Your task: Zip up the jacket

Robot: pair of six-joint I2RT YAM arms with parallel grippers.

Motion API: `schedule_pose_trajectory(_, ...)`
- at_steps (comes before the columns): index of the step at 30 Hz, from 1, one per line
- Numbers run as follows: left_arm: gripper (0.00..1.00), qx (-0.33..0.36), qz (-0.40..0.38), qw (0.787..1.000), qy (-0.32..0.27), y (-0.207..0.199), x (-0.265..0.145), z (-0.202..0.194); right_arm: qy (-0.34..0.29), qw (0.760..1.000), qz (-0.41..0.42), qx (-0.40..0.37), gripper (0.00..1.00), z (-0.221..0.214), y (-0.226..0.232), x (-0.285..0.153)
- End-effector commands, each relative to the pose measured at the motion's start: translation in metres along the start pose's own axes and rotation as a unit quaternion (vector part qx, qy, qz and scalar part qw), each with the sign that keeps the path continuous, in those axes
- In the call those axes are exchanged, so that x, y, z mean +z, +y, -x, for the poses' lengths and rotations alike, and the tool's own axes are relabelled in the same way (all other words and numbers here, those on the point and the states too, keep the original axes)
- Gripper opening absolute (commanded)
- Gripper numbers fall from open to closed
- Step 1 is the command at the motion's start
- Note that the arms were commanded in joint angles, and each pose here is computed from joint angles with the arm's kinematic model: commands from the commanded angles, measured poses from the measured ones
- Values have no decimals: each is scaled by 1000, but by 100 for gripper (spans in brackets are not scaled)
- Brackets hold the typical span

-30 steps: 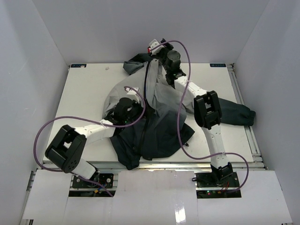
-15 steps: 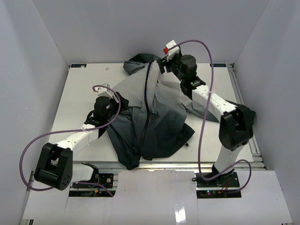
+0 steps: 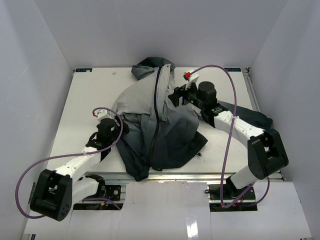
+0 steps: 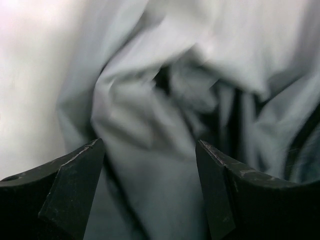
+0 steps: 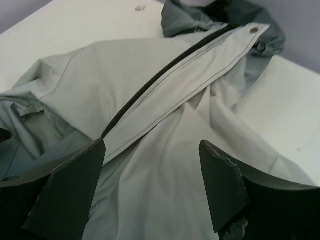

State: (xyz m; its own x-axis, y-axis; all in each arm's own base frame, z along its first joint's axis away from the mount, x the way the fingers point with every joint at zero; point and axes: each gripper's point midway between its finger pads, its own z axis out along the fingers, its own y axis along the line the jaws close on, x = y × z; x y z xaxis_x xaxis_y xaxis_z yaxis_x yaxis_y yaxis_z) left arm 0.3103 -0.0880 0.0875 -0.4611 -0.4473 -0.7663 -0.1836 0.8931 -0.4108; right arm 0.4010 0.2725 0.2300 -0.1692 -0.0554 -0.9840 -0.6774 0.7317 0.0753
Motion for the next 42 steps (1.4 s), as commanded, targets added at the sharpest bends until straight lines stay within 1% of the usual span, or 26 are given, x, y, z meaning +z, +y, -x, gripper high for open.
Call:
schedule_pose_trajectory(1,82,-15,33,999,40,15,10,-26,-44,998,36,15,82,28,21,-9)
schedule_pose_trajectory(3,78,-27,44,998,20,18,15,-20,-49,998,43,12,82,32,25,-12)
schedule_pose_trajectory(4,68,-28,38,999,8,17,16,-16,-52,998,47,7,82,35,27,-13)
schedule_pose_trajectory(5,50,-31,34,999,-4,17,18,-10,-55,997,49,3,82,39,29,-15)
schedule_pose_trajectory(6,22,-35,33,999,-16,17,21,-2,-56,997,48,0,82,42,29,-17)
schedule_pose_trajectory(7,3,-42,36,998,-30,18,23,9,-57,997,48,-4,82,46,29,-19)
schedule_pose_trajectory(9,0,-58,55,994,-72,21,24,46,-60,997,46,-14,82,51,29,-24)
schedule_pose_trajectory(11,0,-73,75,985,-141,24,18,104,-68,996,50,-21,82,57,32,-32)
schedule_pose_trajectory(13,0,-79,84,975,-191,27,12,150,-75,995,60,-22,82,59,37,-39)
schedule_pose_trajectory(16,0,-61,97,967,-226,19,9,203,-85,994,69,-17,82,60,42,-44)
schedule_pose_trajectory(18,0,-41,95,972,-213,13,14,218,-87,994,72,-14,82,61,44,-45)
schedule_pose_trajectory(19,20,-38,96,974,-203,13,16,218,-88,994,69,-11,82,61,43,-44)
schedule_pose_trajectory(20,48,-39,99,976,-192,13,17,216,-89,994,66,-6,82,60,42,-43)
schedule_pose_trajectory(21,67,-38,96,977,-187,12,16,214,-89,994,63,0,84,60,41,-42)
schedule_pose_trajectory(22,78,-37,89,978,-188,10,13,212,-88,994,62,9,87,60,40,-40)
schedule_pose_trajectory(23,95,-38,84,976,-196,9,9,215,-84,994,63,13,92,59,40,-37)
schedule_pose_trajectory(24,98,-40,79,974,-207,7,2,220,-80,994,65,20,94,59,41,-34)
schedule_pose_trajectory(26,98,-37,39,972,-229,-11,-23,236,-40,997,49,42,90,48,36,-29)
schedule_pose_trajectory(29,98,-12,-54,974,-222,-48,-48,241,-16,997,7,70,90,52,26,-31)
schedule_pose_trajectory(30,98,-1,-102,974,-202,-67,-54,235,-12,997,-5,82,90,55,24,-34)
schedule_pose_trajectory(32,98,13,-152,975,-159,-84,-59,214,-16,994,-27,103,90,65,22,-41)
schedule_pose_trajectory(33,98,22,-176,974,-144,-93,-64,203,-5,993,-42,112,90,62,20,-46)
schedule_pose_trajectory(35,98,27,-202,972,-113,-101,-66,177,-2,989,-74,126,90,64,17,-55)
schedule_pose_trajectory(37,98,32,-236,967,-86,-113,-73,144,25,981,-122,148,90,50,13,-71)
schedule_pose_trajectory(39,98,46,-269,961,-49,-129,-77,106,41,982,-109,147,90,44,24,-81)
schedule_pose_trajectory(42,98,75,-305,949,-26,-148,-86,76,78,982,-98,138,90,18,36,-95)
